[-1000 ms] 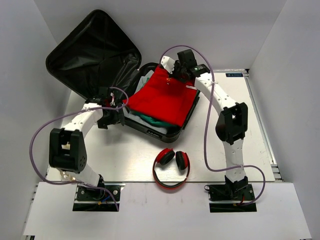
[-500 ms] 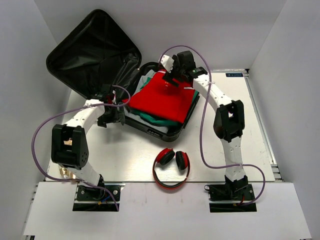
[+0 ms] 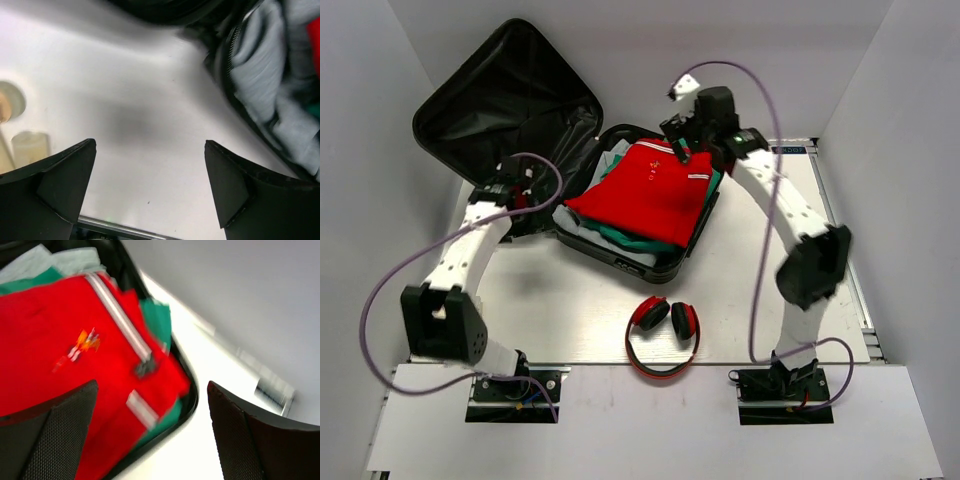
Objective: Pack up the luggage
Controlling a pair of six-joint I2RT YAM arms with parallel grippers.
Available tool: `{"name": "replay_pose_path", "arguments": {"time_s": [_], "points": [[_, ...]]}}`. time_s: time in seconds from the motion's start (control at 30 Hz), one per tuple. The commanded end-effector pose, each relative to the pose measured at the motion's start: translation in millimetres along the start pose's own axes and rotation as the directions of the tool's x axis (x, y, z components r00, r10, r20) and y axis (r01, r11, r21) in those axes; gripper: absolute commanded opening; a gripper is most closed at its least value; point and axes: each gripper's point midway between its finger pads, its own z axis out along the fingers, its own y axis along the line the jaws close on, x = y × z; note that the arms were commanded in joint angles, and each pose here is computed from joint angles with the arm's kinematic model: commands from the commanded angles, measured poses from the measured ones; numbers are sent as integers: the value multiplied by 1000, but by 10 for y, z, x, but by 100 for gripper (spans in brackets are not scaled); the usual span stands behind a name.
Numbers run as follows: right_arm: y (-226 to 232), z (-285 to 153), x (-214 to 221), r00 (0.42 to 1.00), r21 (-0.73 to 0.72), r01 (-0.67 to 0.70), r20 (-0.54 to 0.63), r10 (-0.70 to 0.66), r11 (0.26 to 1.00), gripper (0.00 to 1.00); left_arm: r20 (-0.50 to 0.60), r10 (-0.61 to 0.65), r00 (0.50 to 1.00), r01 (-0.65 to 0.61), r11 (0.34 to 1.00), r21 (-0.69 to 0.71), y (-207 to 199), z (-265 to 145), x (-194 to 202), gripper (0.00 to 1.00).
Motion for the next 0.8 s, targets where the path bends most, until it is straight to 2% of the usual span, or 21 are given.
{"name": "replay_pose_path", "arguments": {"time_s": [0.0,0.03,0.07,0.1,0.13,0.17,0.2,0.3,0.43,0.53,0.63,0.77], "points": [[159,-738,328,943,41,-306,-122,309,951,90,4,-45,999,45,998,-41,254,-257,245,100],[187,-833,444,931,53,-328,-151,332,943,90,-28,-31,999,30,1000,-4,190,-235,390,100],[77,-1172,347,929,87,-351,-98,358,932,90,22,-29,999,29,999,16,194,-330,362,100],[301,-1148,805,890,100,-395,-208,407,913,90,10,-20,1000,20,1000,5,216,-302,464,100],[354,-1231,943,877,107,-403,-238,417,909,90,4,-11,1000,11,1000,-15,246,-292,543,100],[337,-1463,885,876,101,-428,-197,440,898,90,2,-36,999,36,999,-31,297,-338,605,100],[537,-1460,1293,829,118,-466,-289,479,877,90,3,-45,999,45,997,-64,365,-345,626,100],[726,-1657,1622,798,111,-485,-350,490,868,90,-49,-71,996,63,987,-150,534,-420,817,100],[903,-1956,2139,709,187,-501,-471,525,845,90,-41,-38,998,34,995,-92,443,-391,951,100],[1182,-2078,2332,666,128,-567,-510,544,814,90,-41,-14,999,11,997,-81,425,-372,1038,100],[1586,-2280,2302,647,-50,-652,-557,521,756,90,-42,-14,999,11,997,-82,441,-384,1067,100],[1929,-2485,2580,604,-104,-687,-632,486,720,90,-45,-15,999,10,993,-120,519,-373,1120,100]]}}
